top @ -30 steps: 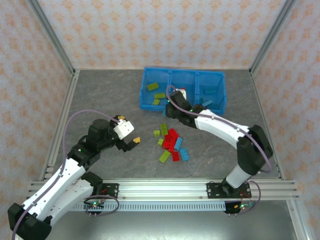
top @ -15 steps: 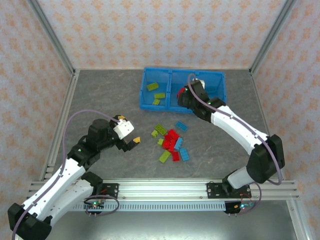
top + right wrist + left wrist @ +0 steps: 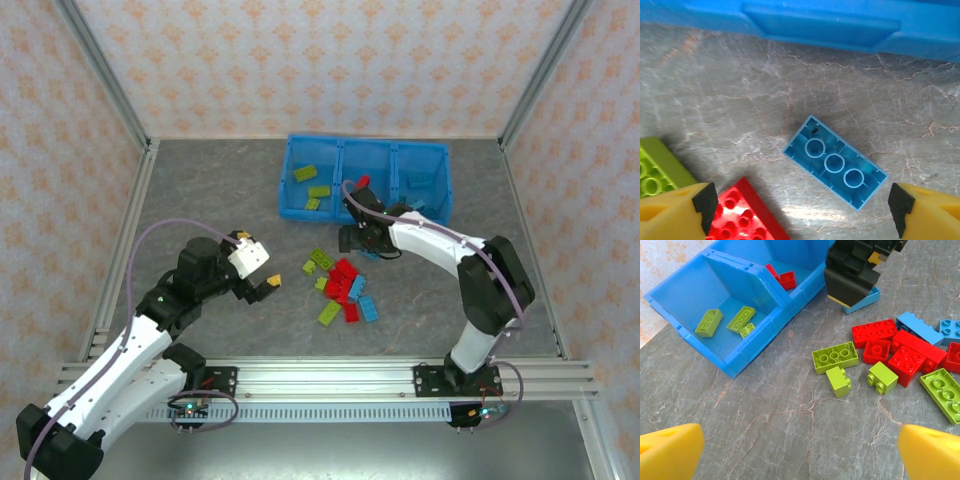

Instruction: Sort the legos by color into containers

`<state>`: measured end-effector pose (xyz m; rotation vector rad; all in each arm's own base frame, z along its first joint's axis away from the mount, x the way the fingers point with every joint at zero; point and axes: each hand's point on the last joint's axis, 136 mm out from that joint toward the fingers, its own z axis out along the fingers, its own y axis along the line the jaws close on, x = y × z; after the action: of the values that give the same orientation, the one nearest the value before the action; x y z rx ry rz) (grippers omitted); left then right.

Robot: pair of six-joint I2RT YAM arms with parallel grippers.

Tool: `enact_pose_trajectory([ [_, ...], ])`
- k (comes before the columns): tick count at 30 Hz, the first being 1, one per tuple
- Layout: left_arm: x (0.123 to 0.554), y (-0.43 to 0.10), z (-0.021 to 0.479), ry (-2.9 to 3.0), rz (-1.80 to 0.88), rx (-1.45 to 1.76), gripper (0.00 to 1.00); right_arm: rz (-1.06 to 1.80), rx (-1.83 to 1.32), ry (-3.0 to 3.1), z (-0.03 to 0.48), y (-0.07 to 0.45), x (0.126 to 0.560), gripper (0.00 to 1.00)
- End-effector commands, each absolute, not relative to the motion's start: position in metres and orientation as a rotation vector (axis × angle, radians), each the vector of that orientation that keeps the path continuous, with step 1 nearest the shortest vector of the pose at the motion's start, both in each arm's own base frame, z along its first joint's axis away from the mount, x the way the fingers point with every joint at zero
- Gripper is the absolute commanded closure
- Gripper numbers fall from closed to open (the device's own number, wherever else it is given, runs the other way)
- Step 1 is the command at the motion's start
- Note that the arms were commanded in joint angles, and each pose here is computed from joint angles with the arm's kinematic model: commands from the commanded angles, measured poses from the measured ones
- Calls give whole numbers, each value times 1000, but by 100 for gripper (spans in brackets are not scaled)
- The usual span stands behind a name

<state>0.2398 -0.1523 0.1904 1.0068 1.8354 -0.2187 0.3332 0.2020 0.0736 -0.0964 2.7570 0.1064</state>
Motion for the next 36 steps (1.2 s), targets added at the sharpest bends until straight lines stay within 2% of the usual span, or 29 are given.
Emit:
enact_pose_trajectory([
  [1, 238, -156, 194, 1814, -247, 1000, 0, -19, -227, 2804, 58, 189, 334, 11],
  [6, 236, -160, 192, 1819, -274, 1022, 0, -21, -276, 2862, 35, 198, 338, 22],
  [12, 214, -179, 186, 1775, -424, 1153, 0, -6, -232, 2889, 28, 200, 336, 47],
  [19, 217, -182, 184, 1794, -439, 1170, 0, 34, -166, 2879, 40, 198, 330, 62],
  [24, 219, -182, 184, 1796, -432, 1163, 0, 73, -89, 2792, 73, 196, 335, 67],
  [28, 220, -181, 188, 1780, -423, 1147, 0, 115, 44, 2619, 127, 180, 353, 68],
  [32, 221, -180, 192, 1770, -416, 1131, 0, 144, 281, 2416, 181, 135, 383, 68],
  [36, 229, -177, 193, 1781, -382, 1084, 0, 146, 488, 2288, 201, 79, 423, 68],
])
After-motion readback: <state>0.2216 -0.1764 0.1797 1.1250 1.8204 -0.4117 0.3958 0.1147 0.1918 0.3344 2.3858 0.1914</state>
